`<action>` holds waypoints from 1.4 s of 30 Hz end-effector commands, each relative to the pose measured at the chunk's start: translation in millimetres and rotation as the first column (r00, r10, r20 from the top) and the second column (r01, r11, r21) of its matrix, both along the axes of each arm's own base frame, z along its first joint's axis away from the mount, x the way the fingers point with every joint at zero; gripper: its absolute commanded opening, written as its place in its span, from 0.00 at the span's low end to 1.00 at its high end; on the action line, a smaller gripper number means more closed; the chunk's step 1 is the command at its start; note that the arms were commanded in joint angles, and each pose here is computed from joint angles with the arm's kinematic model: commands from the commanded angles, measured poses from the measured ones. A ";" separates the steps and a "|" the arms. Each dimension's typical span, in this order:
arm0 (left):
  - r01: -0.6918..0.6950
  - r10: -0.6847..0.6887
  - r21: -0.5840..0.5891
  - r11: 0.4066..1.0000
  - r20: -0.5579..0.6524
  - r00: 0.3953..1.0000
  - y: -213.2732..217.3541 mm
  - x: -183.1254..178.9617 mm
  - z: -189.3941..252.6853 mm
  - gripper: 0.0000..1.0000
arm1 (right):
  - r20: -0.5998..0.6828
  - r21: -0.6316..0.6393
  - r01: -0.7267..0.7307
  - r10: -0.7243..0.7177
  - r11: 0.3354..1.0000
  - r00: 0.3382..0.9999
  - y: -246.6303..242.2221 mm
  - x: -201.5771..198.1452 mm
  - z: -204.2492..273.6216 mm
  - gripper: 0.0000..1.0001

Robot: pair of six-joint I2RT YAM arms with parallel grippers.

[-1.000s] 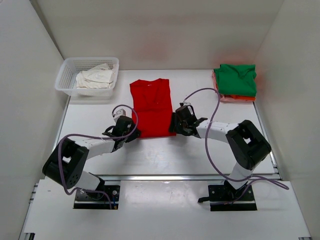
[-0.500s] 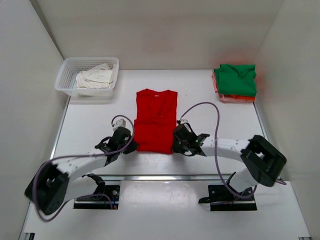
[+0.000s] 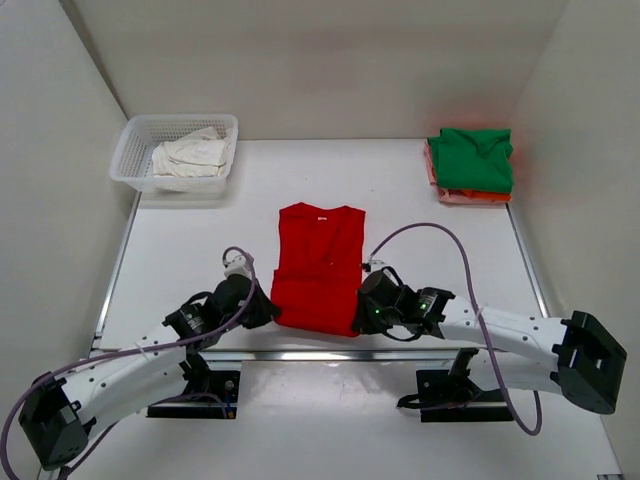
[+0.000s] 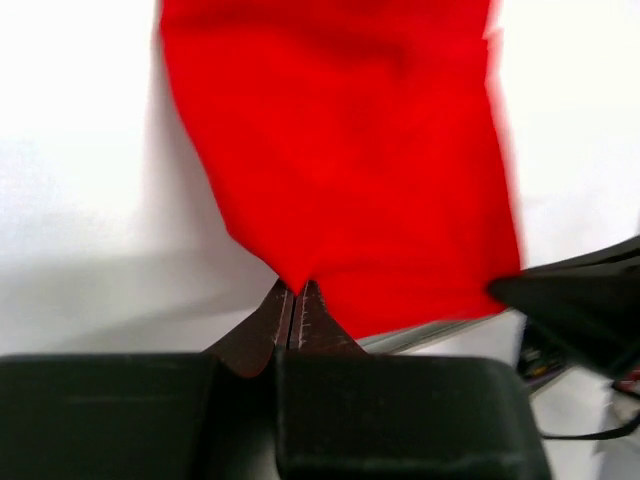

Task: Fold and stack the t-shirts
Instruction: Fold the long partially folded tshirt into a neat square

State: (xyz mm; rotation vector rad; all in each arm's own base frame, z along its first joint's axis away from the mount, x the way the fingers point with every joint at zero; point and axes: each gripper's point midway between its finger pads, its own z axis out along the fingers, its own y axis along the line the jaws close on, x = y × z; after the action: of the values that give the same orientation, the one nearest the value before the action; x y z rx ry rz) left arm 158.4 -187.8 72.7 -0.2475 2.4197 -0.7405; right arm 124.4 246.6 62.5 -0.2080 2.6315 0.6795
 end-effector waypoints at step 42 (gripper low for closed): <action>-0.187 0.221 -0.164 0.969 0.225 0.949 2.4 395.6 102.6 0.46 | 0.359 0.066 0.348 -0.348 0.935 0.866 -99.9 464.7 74.4 0.74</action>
State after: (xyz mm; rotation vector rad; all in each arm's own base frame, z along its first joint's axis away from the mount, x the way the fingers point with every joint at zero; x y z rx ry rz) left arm 556.6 -171.8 111.5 -0.5486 2.1905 -0.7493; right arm 560.1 160.6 69.9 0.1788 2.4226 0.5337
